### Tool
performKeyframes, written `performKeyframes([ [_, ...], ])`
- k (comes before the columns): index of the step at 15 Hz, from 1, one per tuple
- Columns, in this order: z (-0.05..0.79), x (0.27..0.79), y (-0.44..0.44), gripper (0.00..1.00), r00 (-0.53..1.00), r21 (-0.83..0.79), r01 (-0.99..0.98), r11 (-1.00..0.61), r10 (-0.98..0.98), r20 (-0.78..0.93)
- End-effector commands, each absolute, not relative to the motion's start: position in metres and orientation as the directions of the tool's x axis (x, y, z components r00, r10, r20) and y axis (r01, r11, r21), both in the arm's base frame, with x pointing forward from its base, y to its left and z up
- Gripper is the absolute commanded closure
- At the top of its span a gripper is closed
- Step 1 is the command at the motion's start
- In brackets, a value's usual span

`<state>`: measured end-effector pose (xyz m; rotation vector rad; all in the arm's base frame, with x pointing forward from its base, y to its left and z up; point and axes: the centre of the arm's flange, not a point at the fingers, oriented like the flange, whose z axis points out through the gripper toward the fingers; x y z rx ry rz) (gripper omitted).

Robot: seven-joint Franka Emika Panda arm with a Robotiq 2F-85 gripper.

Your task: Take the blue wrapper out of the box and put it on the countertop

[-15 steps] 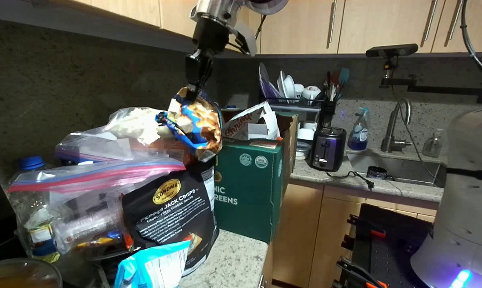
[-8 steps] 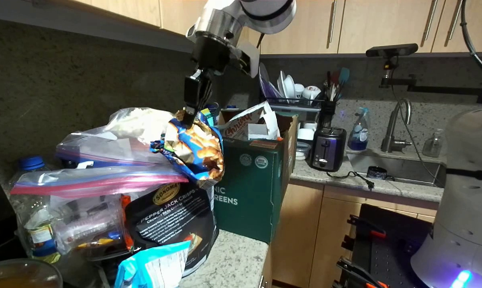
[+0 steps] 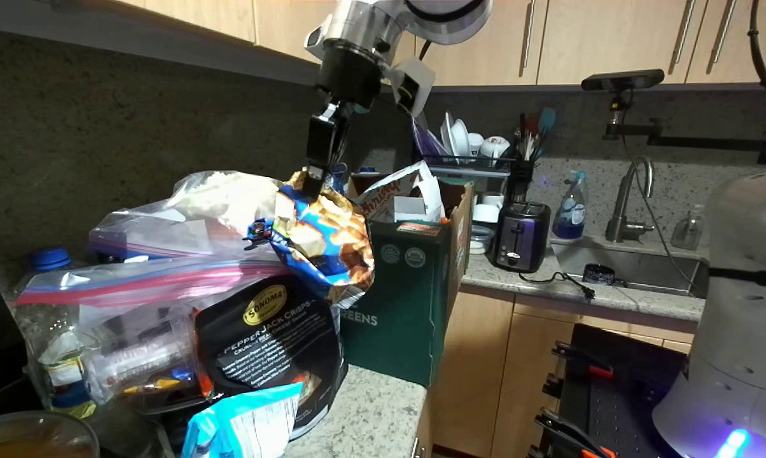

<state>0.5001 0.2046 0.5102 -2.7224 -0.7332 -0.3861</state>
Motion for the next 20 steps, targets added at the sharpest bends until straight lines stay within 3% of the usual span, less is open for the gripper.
performKeyframes([
  [1,0.511,0.5,0.205,0.97,0.834,-0.21,0.522,-0.826,0.443,0.33],
  [20,0.426,0.405,0.245,0.99,0.893,-0.411,0.443,-0.797,0.352,0.28],
])
